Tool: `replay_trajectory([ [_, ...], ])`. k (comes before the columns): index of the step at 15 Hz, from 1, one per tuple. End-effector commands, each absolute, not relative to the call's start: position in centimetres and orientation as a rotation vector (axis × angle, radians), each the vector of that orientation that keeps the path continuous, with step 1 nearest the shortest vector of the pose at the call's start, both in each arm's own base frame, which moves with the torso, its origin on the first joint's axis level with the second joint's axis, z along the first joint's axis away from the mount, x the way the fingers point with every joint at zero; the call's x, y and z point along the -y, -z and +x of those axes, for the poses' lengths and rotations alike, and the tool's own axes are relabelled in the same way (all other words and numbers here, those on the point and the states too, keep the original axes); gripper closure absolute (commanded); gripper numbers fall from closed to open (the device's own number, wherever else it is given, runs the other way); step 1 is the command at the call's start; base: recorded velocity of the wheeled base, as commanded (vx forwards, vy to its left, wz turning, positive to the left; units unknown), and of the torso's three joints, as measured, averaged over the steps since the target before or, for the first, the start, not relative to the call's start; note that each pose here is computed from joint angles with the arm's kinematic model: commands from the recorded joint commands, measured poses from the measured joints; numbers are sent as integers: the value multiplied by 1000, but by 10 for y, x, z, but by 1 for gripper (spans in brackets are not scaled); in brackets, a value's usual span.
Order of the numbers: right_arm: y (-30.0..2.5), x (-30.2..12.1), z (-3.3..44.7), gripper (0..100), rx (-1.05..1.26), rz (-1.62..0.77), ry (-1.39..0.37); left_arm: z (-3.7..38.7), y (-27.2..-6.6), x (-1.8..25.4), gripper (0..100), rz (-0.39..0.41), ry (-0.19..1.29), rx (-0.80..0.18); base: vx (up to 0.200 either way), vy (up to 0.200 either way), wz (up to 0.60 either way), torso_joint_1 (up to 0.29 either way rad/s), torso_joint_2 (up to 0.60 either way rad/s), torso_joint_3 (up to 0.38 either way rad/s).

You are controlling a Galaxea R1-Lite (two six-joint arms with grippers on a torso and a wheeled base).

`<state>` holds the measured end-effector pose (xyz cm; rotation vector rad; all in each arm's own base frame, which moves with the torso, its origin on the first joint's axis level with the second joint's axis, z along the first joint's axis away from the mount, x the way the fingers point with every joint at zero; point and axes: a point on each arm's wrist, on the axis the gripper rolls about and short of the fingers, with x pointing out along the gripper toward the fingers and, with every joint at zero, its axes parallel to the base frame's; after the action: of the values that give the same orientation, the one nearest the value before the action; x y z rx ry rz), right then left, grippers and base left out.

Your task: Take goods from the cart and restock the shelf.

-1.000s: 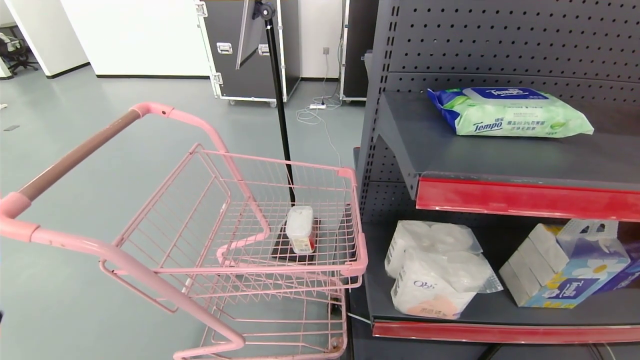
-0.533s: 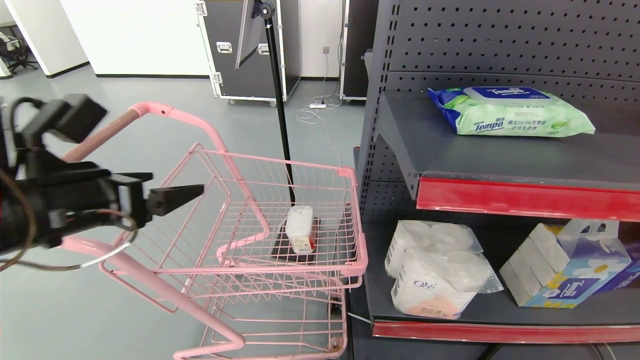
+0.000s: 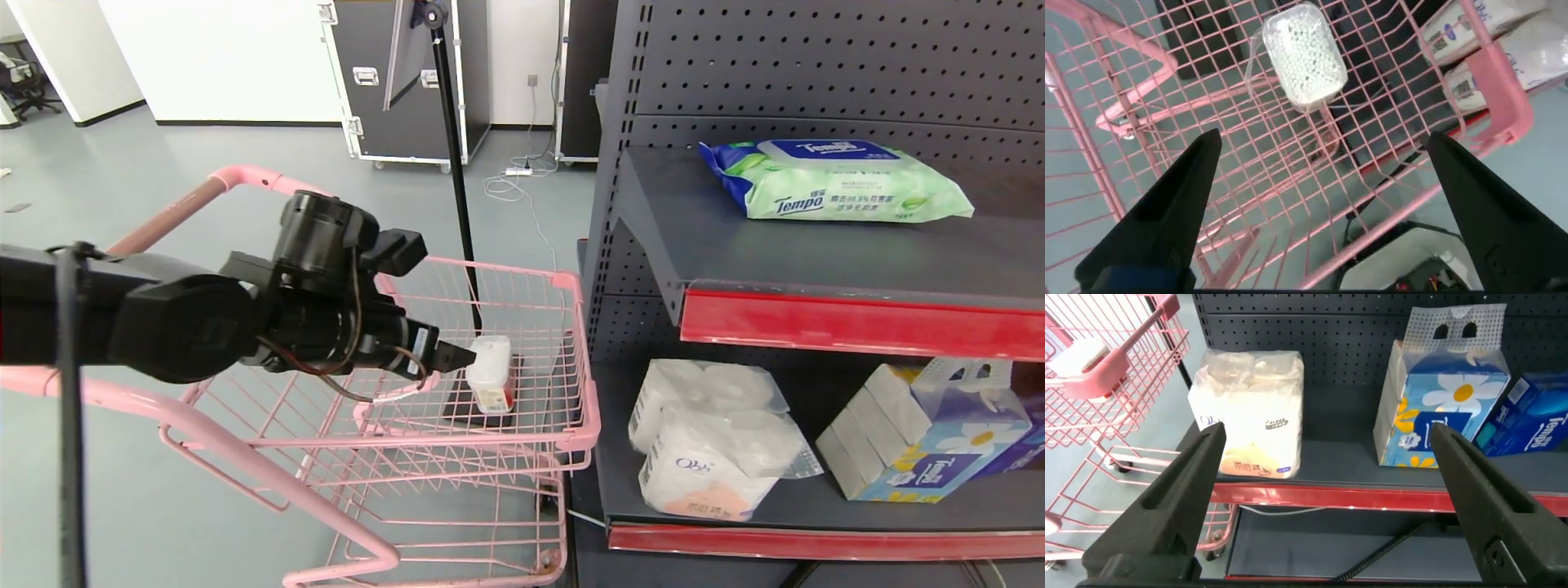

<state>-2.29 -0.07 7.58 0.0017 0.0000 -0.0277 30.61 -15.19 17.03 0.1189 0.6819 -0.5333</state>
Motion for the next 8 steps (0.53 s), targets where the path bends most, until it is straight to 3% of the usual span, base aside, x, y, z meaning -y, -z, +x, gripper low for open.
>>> replay_trajectory([
  [1, -76, 1, -23, 0, -2, 2, 28, 322, -146, 172, 0, 144, 548, -739, 0, 0, 0, 0, 0, 0],
  [5, -76, 1, -23, 0, -2, 2, 28, 333, -130, 193, 0, 190, 525, -801, 0, 0, 0, 0, 0, 0],
  [8, -76, 1, -23, 0, 0, 2, 28, 340, -122, 208, 0, 160, 499, -817, 0, 0, 0, 0, 0, 0],
])
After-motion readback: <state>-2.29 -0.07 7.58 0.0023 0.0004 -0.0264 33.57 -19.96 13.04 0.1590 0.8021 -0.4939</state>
